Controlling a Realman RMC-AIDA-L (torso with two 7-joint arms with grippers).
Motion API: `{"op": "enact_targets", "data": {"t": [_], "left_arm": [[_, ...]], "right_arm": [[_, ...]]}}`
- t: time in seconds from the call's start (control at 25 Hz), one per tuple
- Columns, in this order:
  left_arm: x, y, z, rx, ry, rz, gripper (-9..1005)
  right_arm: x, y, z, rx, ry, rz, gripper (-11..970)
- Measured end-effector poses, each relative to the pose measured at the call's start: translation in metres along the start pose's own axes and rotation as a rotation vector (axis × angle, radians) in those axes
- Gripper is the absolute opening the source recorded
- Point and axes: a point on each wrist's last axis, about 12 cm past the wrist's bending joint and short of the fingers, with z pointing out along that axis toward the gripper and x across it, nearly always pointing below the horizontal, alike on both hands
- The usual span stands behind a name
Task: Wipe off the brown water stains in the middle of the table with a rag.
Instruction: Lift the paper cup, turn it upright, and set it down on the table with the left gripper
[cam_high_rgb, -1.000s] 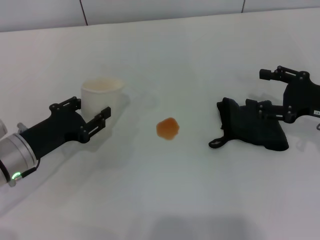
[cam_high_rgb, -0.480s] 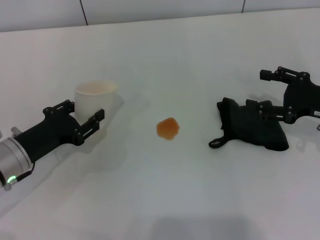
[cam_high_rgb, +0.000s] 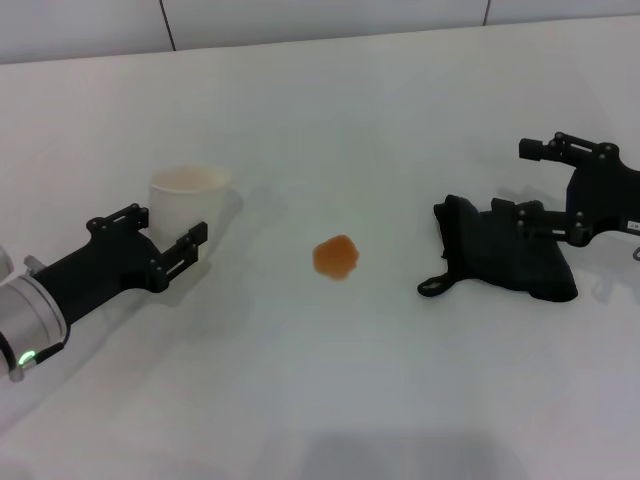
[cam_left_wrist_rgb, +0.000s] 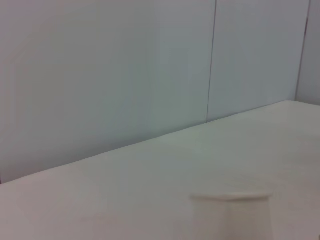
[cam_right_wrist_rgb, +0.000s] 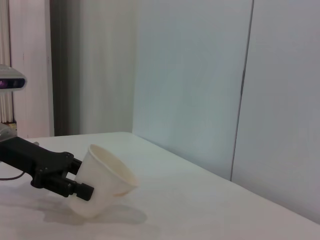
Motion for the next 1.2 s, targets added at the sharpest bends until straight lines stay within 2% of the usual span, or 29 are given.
{"op": "enact_targets", "data": {"t": [0.36, 0.92, 1.2], "left_arm": [[-0.0018, -0.0031, 0.0083, 0.004, 0.007, -0.004, 536], [0.0008, -0.0066, 0.0091, 0.036, 0.033, 0.010, 535], [0.0006, -0.0056, 0.0098, 0.034, 0.041, -0.002, 580]], "right_arm": [[-0.0006, -0.0004, 0.0007, -0.001, -0.001, -0.002, 839], [0.0008, 0.0004, -0.0009, 0.002, 0.002, 0.002, 839], [0.0003, 0.0006, -0.0007, -0.001, -0.001, 0.001, 838]]}}
